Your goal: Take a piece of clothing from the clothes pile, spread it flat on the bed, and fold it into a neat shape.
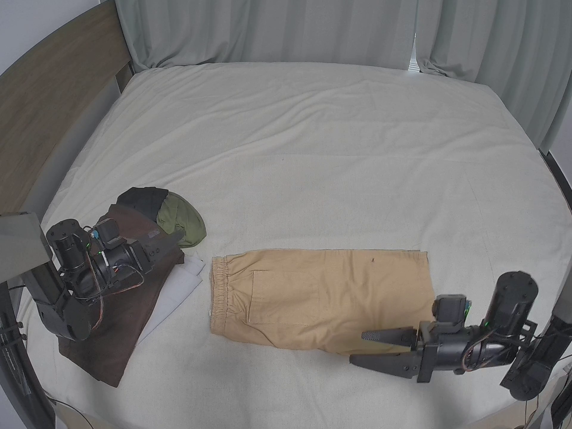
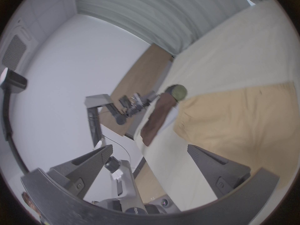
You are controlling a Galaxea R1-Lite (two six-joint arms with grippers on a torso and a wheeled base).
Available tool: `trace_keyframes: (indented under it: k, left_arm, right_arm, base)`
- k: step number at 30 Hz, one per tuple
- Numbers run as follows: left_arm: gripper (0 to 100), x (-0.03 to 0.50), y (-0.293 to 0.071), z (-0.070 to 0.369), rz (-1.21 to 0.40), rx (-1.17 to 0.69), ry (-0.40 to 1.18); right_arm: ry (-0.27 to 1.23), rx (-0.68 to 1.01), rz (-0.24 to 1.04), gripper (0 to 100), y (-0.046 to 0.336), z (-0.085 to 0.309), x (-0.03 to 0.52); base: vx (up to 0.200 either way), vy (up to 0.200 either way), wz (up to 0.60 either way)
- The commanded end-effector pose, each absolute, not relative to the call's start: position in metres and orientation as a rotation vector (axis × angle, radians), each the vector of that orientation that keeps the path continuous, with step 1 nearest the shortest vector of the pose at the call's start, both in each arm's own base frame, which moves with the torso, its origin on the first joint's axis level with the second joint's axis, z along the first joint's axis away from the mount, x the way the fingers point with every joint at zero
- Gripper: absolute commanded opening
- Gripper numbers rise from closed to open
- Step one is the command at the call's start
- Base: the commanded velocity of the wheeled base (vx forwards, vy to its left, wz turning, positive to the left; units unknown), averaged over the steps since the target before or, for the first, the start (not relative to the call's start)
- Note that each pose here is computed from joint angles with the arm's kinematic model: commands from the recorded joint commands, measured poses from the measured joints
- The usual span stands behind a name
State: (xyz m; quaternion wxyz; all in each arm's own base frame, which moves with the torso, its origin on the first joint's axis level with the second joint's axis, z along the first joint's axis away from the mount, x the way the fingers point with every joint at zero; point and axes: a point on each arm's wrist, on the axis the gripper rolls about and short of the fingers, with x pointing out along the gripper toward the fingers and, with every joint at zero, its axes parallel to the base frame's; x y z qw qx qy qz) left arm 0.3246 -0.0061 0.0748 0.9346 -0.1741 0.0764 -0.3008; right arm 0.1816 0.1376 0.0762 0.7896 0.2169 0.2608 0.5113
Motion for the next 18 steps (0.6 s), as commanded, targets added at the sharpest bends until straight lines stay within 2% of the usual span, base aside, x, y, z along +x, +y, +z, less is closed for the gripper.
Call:
trace_keyframes:
  k: [1,6,10,18]
  left_arm:
    - [100,0.316,-0.008,0.080,-0.643,-0.368,0.164]
    - [100,0.310,-0.010,0.082,-0.655,-0.378,0.174]
    - [100,0.308,-0.016,0.081,-0.678,-0.383,0.187]
    - [100,0.305,-0.024,0.072,-0.694,-0.400,0.231]
  right_arm:
    - [0.324,0.453,1.206,100,0.123,0.124,0.189]
    - [0.292,0.406,1.196,100,0.099,0.125,0.182]
    - [0.221,0.388,1.210,100,0.094,0.138,0.179]
    - [0.217,0.388,1.190,100,0.091,0.138,0.181]
  base:
    - [0.000,0.000,0.00]
    - [0.000,0.000,0.00]
    - [0.000,0.000,0.00]
    - [0.000,0.000,0.00]
